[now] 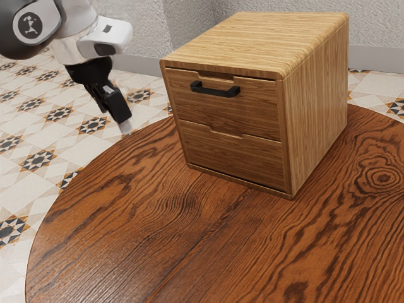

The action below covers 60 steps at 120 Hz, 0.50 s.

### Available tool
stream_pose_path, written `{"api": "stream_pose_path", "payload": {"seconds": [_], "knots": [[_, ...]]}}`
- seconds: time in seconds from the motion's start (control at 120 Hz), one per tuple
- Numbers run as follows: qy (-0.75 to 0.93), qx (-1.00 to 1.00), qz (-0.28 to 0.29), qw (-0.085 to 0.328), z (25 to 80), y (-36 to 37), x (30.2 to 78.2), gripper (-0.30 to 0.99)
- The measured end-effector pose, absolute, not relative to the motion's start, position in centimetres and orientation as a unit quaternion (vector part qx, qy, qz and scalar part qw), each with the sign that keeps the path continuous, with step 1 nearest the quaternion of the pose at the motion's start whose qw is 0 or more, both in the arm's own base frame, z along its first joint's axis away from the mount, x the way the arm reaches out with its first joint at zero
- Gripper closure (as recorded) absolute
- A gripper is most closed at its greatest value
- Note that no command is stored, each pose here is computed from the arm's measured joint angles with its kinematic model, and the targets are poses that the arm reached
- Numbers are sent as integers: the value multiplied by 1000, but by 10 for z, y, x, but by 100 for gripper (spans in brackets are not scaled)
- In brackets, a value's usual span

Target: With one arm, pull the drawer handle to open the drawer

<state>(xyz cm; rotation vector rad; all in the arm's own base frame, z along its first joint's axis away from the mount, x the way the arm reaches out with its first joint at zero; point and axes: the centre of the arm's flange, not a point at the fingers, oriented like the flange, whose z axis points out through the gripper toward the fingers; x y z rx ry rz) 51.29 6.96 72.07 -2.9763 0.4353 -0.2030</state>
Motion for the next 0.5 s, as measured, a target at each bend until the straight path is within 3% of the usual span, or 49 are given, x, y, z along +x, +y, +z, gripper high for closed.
{"api": "stream_pose_path", "payload": {"seconds": [0.15, 0.35, 0.5], "knots": [[183, -983, -14, 20, 666, 53, 463, 0], [329, -943, -21, 43, 656, 42, 468, 0], [414, -909, -29, 43, 648, 74, 471, 0]]}}
